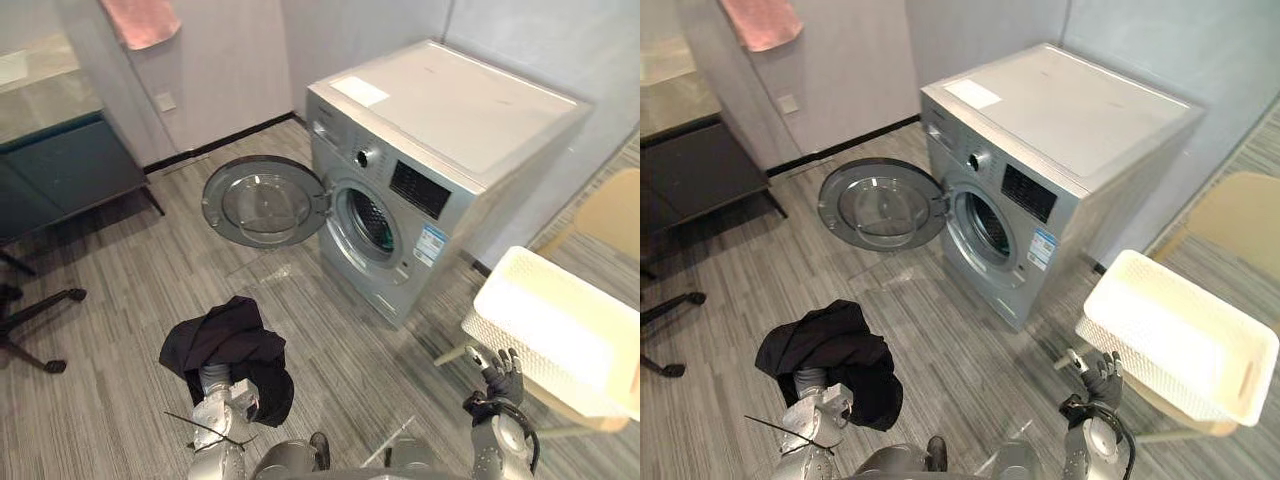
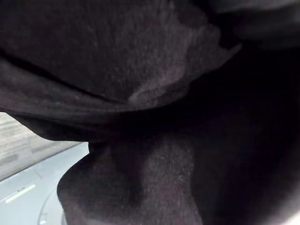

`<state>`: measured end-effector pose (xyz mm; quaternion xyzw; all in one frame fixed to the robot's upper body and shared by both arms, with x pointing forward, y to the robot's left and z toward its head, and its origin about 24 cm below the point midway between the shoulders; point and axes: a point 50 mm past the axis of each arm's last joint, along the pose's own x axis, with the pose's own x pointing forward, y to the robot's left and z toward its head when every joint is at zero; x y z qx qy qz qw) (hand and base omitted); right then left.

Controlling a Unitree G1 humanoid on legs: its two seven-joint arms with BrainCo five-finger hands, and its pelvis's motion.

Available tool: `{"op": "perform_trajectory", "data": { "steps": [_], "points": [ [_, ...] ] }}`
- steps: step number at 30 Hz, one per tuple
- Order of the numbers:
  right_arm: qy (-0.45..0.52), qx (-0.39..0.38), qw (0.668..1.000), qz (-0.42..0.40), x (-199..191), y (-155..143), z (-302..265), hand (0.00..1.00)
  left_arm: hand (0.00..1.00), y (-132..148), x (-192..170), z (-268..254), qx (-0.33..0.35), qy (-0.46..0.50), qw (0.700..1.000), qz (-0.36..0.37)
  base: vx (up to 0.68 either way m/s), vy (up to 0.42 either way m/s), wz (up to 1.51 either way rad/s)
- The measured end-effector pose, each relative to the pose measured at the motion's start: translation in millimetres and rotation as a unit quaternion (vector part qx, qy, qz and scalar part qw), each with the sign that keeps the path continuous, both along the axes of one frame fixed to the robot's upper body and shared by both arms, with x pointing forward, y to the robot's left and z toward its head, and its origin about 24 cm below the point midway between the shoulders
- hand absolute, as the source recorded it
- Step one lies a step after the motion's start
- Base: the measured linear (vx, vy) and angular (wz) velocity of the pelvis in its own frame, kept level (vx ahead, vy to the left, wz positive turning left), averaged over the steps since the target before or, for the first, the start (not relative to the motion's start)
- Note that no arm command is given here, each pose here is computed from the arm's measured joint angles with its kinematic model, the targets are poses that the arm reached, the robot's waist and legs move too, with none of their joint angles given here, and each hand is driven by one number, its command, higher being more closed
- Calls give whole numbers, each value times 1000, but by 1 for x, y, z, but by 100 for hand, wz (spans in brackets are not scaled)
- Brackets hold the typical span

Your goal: Pick up the laundry basket with both hands and put the clothes into the washing machine.

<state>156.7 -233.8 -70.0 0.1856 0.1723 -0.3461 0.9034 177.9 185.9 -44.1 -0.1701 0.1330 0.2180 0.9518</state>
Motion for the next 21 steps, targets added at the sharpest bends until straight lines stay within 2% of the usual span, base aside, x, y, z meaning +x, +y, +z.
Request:
{"op": "perform_trajectory", "data": {
  "steps": [4, 9, 16, 18, 21],
  "points": [
    [7, -1, 1000, -1, -24, 2, 0, 0, 100, -25, 3, -1, -11, 1, 998, -54, 239, -145, 69],
    [-2, 2, 1000, 8, -18, 9, 2, 0, 100, -46, 12, 3, -26, -11, 995, -96, 318, -180, 34],
    [33, -7, 999, 38, -31, 24, -4, 0, 100, -22, -2, -4, -22, 12, 999, -38, 259, -34, -53],
    [107, -2, 994, 30, -54, 23, -26, 0, 100, -21, -4, -6, -21, 18, 999, -38, 301, 128, -65],
    [161, 8, 986, 35, -74, 28, -40, 0, 100, -26, 0, -5, -20, 13, 998, -51, 285, 219, -38]
  ]
}}
